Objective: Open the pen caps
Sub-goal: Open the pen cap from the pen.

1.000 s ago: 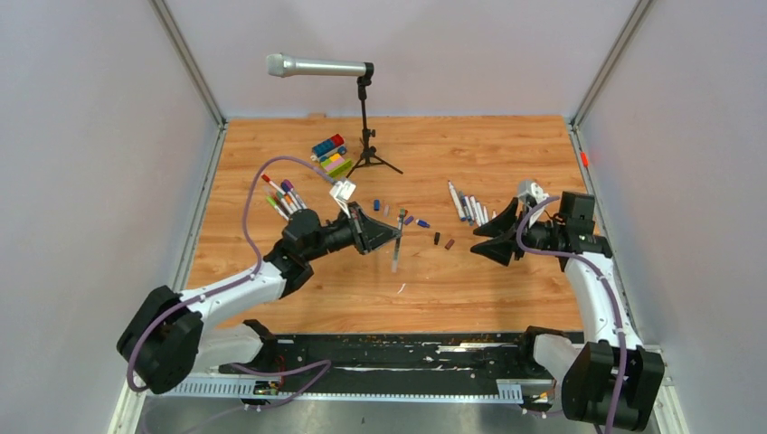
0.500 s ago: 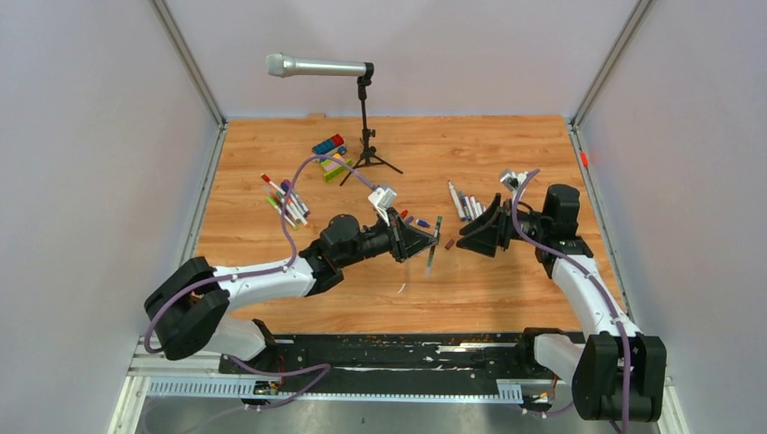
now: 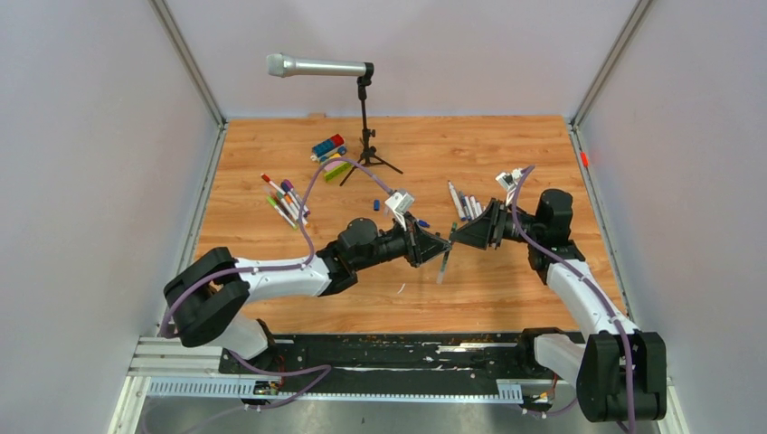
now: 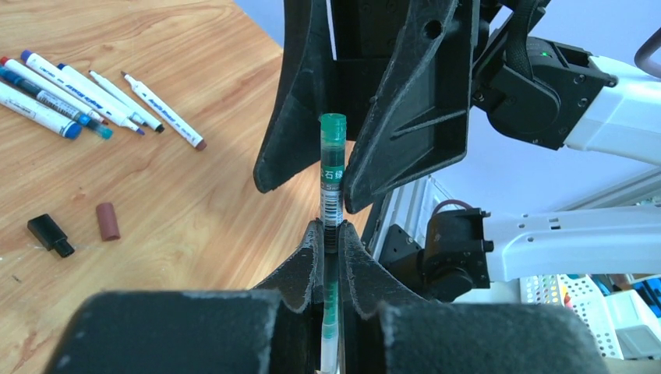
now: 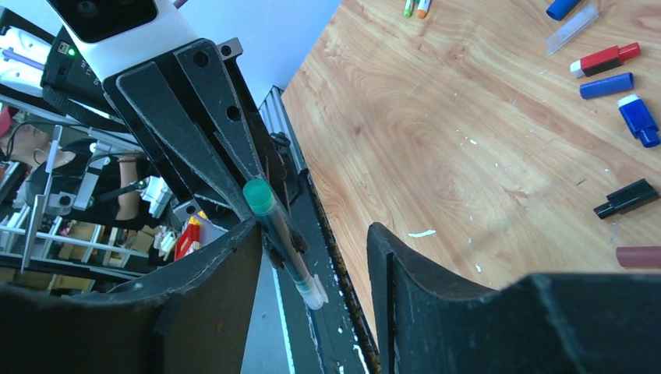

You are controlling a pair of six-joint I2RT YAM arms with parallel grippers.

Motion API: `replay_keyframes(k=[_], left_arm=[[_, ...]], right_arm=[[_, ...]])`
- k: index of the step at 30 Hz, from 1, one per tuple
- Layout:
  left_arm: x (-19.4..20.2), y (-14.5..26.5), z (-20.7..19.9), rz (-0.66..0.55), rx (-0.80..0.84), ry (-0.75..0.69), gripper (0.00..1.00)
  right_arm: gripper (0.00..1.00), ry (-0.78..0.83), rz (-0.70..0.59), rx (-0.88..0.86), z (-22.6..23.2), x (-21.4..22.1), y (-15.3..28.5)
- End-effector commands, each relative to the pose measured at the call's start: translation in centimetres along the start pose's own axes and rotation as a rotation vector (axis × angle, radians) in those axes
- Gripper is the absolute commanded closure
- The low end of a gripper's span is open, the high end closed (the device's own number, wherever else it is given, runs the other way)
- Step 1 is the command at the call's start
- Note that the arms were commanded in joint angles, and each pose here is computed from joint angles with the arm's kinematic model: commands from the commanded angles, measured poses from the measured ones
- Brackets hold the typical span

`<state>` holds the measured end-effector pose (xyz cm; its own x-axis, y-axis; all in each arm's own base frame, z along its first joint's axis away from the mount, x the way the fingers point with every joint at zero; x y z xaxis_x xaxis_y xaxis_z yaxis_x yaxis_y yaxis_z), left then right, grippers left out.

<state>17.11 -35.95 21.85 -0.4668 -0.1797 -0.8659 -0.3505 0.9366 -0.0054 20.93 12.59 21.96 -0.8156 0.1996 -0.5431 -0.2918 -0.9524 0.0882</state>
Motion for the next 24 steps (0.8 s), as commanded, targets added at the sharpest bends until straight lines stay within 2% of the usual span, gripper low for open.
replay_keyframes(k=[1, 5, 9, 11, 12, 14, 16, 18, 20, 22, 24], left_arm=[[-1.7, -1.2, -1.1, -0.080, 0.037, -0.014, 0.99], [-1.4, -1.7, -1.3, -0.079, 0.044, 0.005, 0.99], [-1.3, -2.0, -1.4, -0.080, 0.048, 0.014, 0.98], [-1.2, -1.9, -1.4, -0.081, 0.048, 0.019, 0.97], [-1.2, -1.9, -1.4, -0.082, 0.048, 0.020, 0.97], [-1.1, -1.9, -1.3, -0.080, 0.046, 0.024, 0.95], [-0.9, -1.8, -1.3, -0.078, 0.045, 0.029, 0.86], [-0.7, -1.6, -1.5, -0.063, 0.071, 0.038, 0.64], [-0.2, -1.4, -1.6, -0.028, 0.127, 0.045, 0.47], [0.6, -1.1, -1.3, 0.011, 0.161, 0.066, 0.37], [1.4, -0.5, -1.0, 0.040, 0.176, 0.085, 0.34]], right_arm=[[0.49, 0.005, -0.026, -0.015, 0.5, -0.4, -0.4], [0.56, 0.020, -0.025, -0.023, 0.6, -0.3, -0.5], [0.72, 0.023, -0.019, -0.028, 0.5, 0.0, -0.7], [0.77, 0.021, -0.013, -0.031, 0.5, 0.2, -0.8], [0.81, 0.023, -0.009, -0.034, 0.5, 0.2, -0.9], [0.99, 0.026, -0.002, -0.042, 0.7, 0.3, -0.9], [1.00, 0.038, 0.008, -0.053, 0.8, 0.3, -0.9], [1.00, 0.060, 0.017, -0.061, 1.1, 0.1, -0.8], [1.00, 0.081, 0.023, -0.054, 1.2, -0.3, -0.8], [1.00, 0.086, 0.022, -0.047, 1.2, -0.5, -0.7], [1.00, 0.084, 0.015, -0.041, 1.1, -0.6, -0.6]])
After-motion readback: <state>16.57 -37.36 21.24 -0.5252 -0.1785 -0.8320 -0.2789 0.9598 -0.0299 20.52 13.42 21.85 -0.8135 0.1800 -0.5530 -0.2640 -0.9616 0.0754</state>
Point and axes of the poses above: each gripper's point midway between its finger pads, its own y axis back along the fingers, its own z axis along the line the jaws close on, x = y × z, the point moved 6 cm from there along y, back along the fingers, and after that the axes turned 8 degrees about -y, right-handed, at the moved point
